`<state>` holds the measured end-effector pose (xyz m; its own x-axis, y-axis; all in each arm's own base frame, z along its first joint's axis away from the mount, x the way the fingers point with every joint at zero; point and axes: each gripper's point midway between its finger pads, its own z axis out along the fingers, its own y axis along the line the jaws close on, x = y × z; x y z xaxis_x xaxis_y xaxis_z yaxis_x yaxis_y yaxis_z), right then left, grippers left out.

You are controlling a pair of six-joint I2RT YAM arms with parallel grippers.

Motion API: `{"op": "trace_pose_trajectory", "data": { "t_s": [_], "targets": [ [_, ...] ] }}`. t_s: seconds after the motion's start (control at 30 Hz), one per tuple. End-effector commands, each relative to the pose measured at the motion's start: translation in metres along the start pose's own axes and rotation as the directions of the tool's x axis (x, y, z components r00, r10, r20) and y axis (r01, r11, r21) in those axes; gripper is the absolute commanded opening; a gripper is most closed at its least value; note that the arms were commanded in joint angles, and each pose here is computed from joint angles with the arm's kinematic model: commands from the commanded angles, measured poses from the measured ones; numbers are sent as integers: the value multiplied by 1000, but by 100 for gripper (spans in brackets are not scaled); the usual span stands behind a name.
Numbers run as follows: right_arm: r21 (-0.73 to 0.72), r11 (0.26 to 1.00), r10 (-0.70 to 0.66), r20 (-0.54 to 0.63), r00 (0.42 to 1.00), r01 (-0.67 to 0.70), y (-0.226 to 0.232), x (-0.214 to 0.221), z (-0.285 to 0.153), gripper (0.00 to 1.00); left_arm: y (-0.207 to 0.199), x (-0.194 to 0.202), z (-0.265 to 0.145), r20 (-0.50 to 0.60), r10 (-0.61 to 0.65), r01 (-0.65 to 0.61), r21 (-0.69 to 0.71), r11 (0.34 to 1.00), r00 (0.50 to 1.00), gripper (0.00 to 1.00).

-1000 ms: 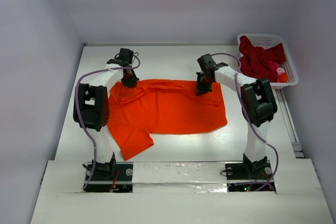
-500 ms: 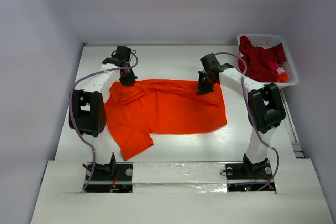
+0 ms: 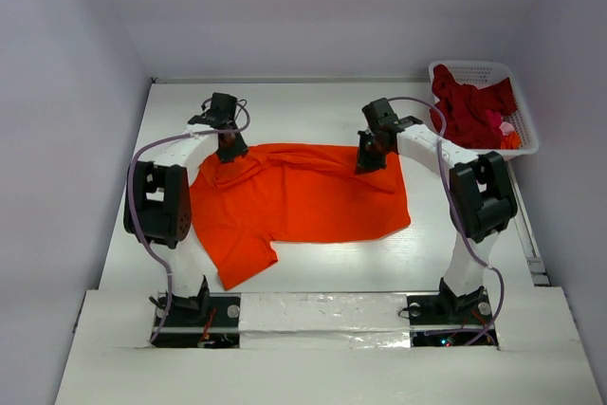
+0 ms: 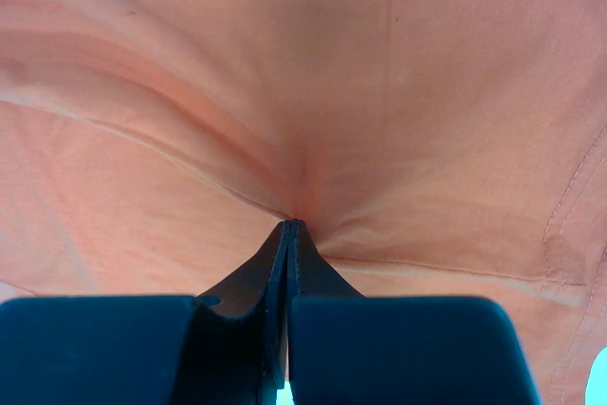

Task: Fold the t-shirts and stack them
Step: Fold the flattened tshirt in 1/3 of the way

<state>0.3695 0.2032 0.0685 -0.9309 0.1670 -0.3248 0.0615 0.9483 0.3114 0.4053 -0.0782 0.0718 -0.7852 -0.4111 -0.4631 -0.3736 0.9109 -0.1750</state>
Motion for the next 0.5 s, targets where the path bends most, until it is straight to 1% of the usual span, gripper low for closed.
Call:
{"op": "trace_pose_trajectory", "data": {
  "t_s": [0.0,0.27,0.47],
  "targets": [
    [-42,999,-8,59,998,10,13,-10,-15,0,-8,-17,4,75,10,-12,28,1000,997,30],
    [-46,999,-3,55,998,6,14,-10,-12,0,-15,-26,12,101,9,-14,44,999,995,32],
    [-48,999,-7,64,998,10,16,-14,-15,0,-16,-26,23,106,13,-18,45,999,994,34]
  ]
}}
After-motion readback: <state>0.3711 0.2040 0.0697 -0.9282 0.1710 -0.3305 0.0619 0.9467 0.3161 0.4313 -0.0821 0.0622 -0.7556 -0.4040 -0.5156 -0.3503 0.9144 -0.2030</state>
